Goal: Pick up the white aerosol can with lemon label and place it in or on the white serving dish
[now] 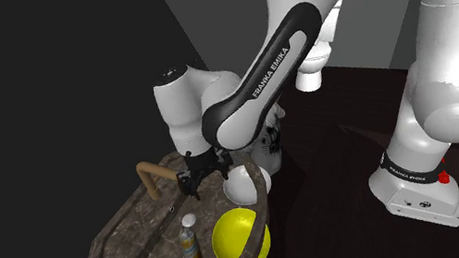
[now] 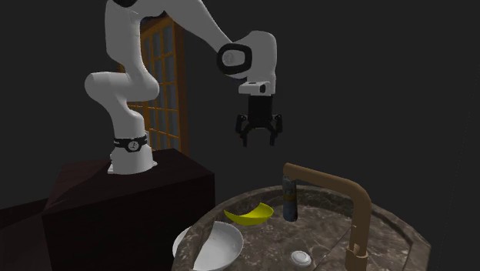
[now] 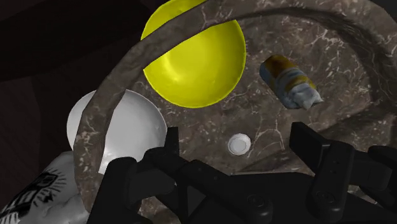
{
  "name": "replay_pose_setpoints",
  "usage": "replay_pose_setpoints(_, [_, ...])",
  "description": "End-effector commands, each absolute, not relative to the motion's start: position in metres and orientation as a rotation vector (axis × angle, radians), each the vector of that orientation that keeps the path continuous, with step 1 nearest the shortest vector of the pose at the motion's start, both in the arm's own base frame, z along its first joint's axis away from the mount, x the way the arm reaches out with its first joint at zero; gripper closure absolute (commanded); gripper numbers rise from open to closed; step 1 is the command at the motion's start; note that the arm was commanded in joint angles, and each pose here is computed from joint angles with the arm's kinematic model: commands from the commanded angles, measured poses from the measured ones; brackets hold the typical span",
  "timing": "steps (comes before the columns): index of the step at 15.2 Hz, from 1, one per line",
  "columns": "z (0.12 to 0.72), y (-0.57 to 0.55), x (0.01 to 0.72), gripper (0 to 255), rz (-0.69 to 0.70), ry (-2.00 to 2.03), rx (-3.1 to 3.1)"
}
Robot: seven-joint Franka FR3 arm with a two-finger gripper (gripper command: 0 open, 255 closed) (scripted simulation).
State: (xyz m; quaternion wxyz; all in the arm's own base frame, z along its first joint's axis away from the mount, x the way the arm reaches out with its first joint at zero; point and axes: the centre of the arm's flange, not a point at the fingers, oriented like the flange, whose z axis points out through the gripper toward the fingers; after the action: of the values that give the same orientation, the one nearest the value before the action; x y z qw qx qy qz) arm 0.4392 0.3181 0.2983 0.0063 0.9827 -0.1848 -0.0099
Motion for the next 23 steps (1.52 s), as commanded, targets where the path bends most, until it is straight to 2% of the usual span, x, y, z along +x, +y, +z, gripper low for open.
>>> replay_pose_setpoints(1, [0.282, 0.337, 0.449, 0, -0.039, -0.596, 3.074])
replay_pose_setpoints(10, [0.209, 0.421, 0.489, 0, -0.074, -0.665, 3.073])
replay_pose_setpoints(18, [0.168, 0.423, 0.488, 0, -0.075, -0.666, 3.073])
replay_pose_setpoints(23, [0.168, 0.423, 0.488, 0, -0.075, -0.666, 3.073])
